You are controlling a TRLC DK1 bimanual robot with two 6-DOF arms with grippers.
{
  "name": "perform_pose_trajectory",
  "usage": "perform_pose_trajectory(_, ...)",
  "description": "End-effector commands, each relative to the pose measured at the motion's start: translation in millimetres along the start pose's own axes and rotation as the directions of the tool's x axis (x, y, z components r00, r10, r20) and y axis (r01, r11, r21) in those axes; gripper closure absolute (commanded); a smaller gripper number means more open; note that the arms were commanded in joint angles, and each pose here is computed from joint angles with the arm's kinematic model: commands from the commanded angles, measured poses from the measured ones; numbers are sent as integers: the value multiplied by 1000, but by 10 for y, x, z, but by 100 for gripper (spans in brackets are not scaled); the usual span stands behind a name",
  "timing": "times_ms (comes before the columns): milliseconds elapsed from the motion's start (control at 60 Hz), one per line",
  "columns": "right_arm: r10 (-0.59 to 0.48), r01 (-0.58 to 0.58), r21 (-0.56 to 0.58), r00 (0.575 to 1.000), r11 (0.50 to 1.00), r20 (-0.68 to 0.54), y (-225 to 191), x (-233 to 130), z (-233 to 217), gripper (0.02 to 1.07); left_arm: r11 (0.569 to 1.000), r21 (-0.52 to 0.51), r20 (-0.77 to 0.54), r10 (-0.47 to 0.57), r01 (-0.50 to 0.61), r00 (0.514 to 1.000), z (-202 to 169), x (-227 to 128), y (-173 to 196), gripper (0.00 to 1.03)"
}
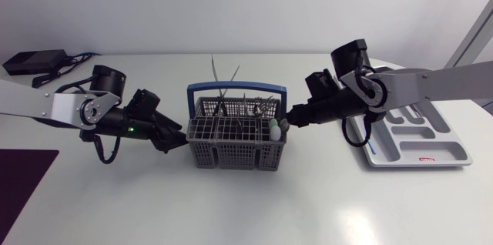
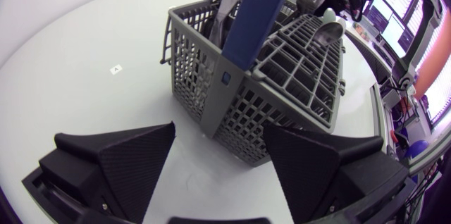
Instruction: Sort the cutlery from the basket into the organizer compartments.
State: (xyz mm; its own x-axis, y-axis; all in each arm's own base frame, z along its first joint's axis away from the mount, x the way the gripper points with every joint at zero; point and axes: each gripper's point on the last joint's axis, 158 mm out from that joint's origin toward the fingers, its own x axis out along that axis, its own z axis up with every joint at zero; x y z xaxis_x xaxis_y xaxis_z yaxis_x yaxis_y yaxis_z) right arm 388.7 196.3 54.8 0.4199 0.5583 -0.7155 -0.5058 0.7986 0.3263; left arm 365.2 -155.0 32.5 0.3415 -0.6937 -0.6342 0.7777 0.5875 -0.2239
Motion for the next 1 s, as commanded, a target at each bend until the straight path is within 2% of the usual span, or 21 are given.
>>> perform_pose_trajectory(0,78,-78,-42,997,996,-15,298,2,-72,81,995,63,25,-77,75,997,48,0,-309,16)
perform_pose_trajectory(250,86,-87,-70,996,994,-18,405,34,-65,81,999,48,69,-3,0,998,143,-225,-44,16)
perform_pose_trajectory(617,47,-47,-81,999,996,2,349,49,73,81,999,37,80,-4,1,997,346,-96,160,16)
perform_pose_trajectory(983,6,-4,-69,1000,998,20,160,89,160,81,999,36,58,-24,22,998,244,-43,60,16)
